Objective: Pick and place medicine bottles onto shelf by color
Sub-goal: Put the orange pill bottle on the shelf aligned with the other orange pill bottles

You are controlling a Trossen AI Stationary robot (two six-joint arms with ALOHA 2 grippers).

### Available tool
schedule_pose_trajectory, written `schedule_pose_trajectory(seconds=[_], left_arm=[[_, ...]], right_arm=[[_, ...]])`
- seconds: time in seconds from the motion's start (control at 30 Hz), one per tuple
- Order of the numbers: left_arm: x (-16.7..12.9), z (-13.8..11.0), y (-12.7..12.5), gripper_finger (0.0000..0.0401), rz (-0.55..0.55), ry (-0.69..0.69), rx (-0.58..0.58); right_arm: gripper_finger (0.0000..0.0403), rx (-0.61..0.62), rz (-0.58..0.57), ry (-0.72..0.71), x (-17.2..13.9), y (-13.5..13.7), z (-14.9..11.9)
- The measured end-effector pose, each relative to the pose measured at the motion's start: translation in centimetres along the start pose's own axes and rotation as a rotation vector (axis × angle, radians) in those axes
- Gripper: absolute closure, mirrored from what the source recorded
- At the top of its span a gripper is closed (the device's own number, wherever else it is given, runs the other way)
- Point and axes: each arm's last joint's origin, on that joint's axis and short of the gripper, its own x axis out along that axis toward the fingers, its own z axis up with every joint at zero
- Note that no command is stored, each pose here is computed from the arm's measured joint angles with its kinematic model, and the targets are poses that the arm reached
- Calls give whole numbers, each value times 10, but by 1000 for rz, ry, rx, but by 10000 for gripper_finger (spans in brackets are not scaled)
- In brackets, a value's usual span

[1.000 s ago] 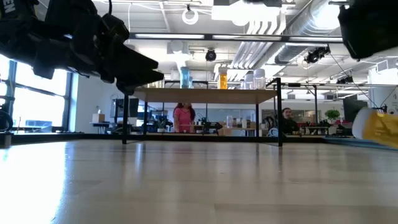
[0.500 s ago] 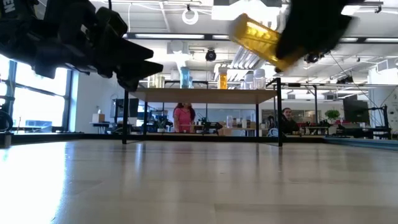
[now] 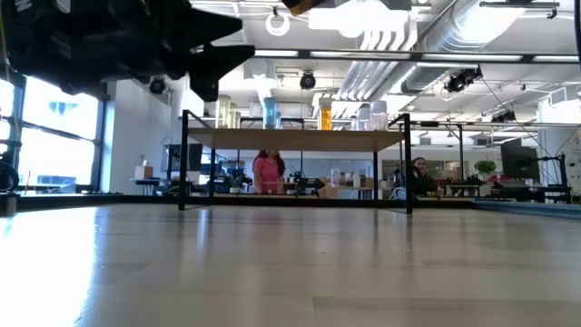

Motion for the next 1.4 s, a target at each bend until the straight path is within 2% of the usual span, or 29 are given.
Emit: schedule_pose_trajectory(seconds=[0.17, 0.43, 0.67, 1.0, 1.13, 1.4], left_arm=[[8, 9, -1, 190, -17, -36, 70], [22, 26, -2, 190, -24, -104, 89], [26, 32, -2, 190, -20, -122, 132], [26, 32, 0, 193, 13, -118, 133], [26, 32, 0, 213, 17, -118, 145], [26, 32, 0, 279, 20, -117, 165]], right_arm=[[314, -17, -115, -39, 5, -14, 11], [314, 15, -183, -38, 21, -36, 21], [314, 49, -220, -35, 33, -51, 26], [314, 46, -217, -67, 37, -55, 33], [314, 51, -217, -69, 37, -55, 33], [314, 51, -193, -64, 37, -54, 33]])
